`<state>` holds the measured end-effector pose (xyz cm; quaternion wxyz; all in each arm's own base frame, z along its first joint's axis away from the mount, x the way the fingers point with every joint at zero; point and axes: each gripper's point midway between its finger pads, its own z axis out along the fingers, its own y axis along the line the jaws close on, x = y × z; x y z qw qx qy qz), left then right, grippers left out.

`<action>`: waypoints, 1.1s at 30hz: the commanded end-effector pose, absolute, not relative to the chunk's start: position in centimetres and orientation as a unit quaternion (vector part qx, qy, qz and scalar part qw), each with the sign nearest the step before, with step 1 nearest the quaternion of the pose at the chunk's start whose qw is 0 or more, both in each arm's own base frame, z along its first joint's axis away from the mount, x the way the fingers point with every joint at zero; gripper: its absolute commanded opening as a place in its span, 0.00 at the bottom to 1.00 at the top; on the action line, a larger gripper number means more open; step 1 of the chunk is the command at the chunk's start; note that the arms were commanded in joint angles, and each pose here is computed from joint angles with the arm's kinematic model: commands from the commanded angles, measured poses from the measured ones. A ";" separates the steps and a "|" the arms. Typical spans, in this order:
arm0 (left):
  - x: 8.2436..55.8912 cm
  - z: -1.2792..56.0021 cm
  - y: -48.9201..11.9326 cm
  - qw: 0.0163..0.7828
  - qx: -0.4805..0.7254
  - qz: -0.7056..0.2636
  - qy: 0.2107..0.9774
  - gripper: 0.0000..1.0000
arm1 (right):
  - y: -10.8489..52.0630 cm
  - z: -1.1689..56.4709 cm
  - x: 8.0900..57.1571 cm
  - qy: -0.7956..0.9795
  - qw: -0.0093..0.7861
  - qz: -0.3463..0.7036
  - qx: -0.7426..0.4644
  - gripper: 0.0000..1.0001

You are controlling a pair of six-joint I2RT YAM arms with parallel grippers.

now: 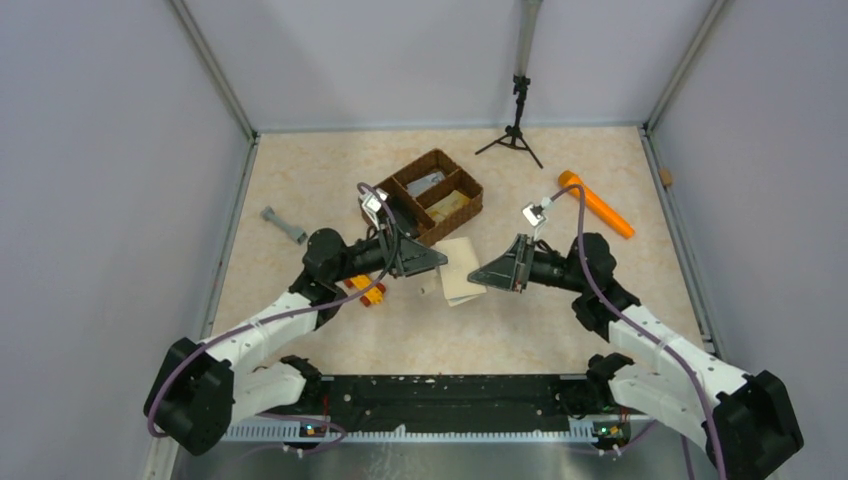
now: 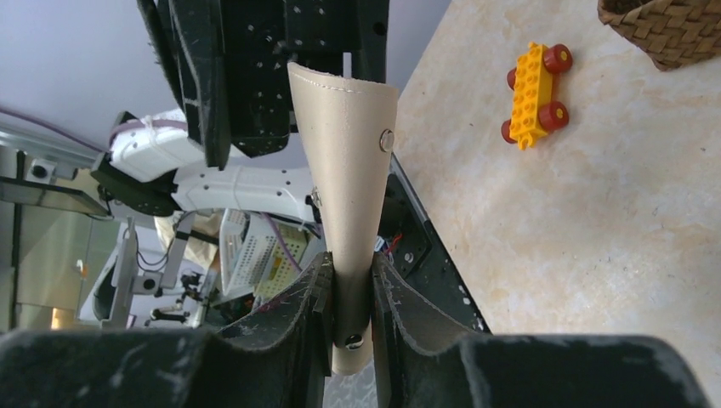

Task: Take the credit cards out of the card holder
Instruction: Close the card holder, then place the card holder at the center of the board.

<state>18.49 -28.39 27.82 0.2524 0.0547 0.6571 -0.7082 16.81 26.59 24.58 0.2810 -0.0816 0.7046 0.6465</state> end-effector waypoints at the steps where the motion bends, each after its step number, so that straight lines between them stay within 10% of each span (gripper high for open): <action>1: 19.6 28.4 -29.6 0.277 0.076 -0.685 0.670 0.71 | 27.6 26.1 16.1 0.701 0.300 0.636 -0.119 0.22; 8: 20.5 27.2 -29.6 0.286 0.074 -0.651 0.699 0.19 | 27.4 26.4 16.5 0.712 0.320 0.613 -0.127 0.48; 15: 19.5 26.6 -29.7 0.266 0.091 -0.656 0.701 0.06 | 27.8 28.3 17.5 0.687 0.338 0.634 -0.109 0.60; 25: 17.0 29.6 -29.6 0.254 0.141 -0.718 0.633 0.06 | 28.1 28.5 17.2 0.664 0.324 0.668 -0.095 0.48; 28: 16.6 29.8 -29.7 0.245 0.148 -0.729 0.622 0.06 | 28.2 28.6 17.1 0.665 0.318 0.670 -0.094 0.31; 30: 16.6 29.9 -29.6 0.247 0.151 -0.731 0.618 0.06 | 28.2 28.5 17.2 0.669 0.313 0.668 -0.090 0.00; 33: 16.8 30.1 -29.6 0.256 0.151 -0.729 0.616 0.06 | 28.2 28.3 17.2 0.677 0.310 0.661 -0.093 0.07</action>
